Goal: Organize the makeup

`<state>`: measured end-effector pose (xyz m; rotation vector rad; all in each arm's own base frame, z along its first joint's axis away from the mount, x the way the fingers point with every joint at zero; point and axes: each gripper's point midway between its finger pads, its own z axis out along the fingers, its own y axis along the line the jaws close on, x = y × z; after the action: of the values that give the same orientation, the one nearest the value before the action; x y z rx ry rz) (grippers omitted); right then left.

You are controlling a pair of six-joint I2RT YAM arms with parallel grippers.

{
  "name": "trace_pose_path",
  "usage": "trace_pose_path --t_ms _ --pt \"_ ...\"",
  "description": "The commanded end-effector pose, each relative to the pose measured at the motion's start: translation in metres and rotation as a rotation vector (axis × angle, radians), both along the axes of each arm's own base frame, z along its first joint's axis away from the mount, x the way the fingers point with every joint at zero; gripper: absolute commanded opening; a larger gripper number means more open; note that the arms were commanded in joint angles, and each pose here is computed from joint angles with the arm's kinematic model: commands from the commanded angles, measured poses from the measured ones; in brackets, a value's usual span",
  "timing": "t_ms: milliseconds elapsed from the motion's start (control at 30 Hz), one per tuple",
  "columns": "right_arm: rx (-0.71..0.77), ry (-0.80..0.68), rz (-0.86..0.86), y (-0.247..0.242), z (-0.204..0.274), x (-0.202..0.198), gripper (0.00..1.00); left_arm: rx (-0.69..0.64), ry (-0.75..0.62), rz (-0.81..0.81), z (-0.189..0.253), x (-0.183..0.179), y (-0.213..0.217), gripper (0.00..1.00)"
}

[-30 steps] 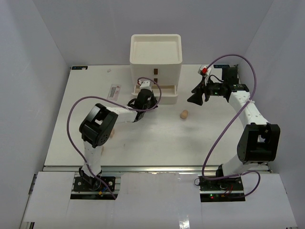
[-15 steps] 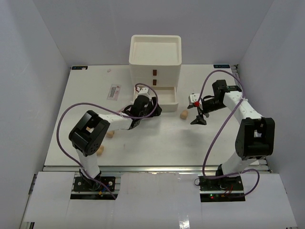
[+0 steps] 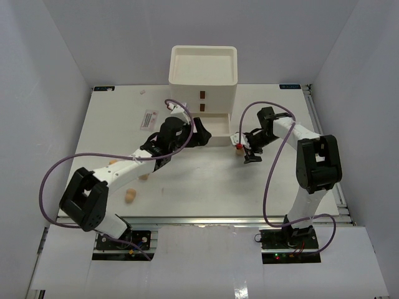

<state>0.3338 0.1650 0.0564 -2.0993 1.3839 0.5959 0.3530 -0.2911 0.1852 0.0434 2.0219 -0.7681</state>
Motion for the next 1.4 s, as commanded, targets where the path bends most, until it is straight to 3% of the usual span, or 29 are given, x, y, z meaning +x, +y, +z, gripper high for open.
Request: trace_pose_path --t_ms 0,133,333,467,533,700,833,933,1067,1367 --pt "-0.038 -0.088 -0.095 0.011 0.003 0.042 0.74 0.048 0.049 0.051 0.006 -0.031 0.040 0.87" --pt "-0.105 -0.102 -0.140 0.006 -0.010 0.052 0.65 0.021 0.058 0.141 0.020 -0.055 0.077 0.87" --pt "-0.168 -0.102 -0.181 -0.005 -0.018 0.055 0.35 -0.014 0.105 0.286 0.018 -0.080 0.121 0.88" --pt "-0.170 -0.068 -0.178 -0.008 -0.015 0.036 0.15 -0.020 0.098 0.343 0.021 -0.088 0.138 0.88" --pt "-0.086 0.002 -0.135 0.006 0.010 0.017 0.09 -0.021 0.114 0.369 0.019 -0.090 0.144 0.88" --pt "0.150 0.219 -0.034 0.066 0.091 -0.040 0.08 -0.038 0.212 0.440 0.007 -0.096 0.154 0.87" --pt "0.221 0.270 -0.181 0.106 0.132 -0.034 0.08 -0.106 0.291 0.484 -0.006 -0.100 0.154 0.87" --pt "0.286 0.221 -0.373 0.126 0.151 0.004 0.08 -0.143 0.343 0.507 -0.012 -0.103 0.153 0.87" --pt "0.245 0.129 -0.627 0.125 0.134 0.064 0.08 -0.158 0.402 0.569 -0.019 -0.109 0.162 0.87" --pt "0.243 -0.037 -0.922 0.109 0.119 0.134 0.21 -0.234 0.520 0.741 -0.034 -0.131 0.181 0.85"
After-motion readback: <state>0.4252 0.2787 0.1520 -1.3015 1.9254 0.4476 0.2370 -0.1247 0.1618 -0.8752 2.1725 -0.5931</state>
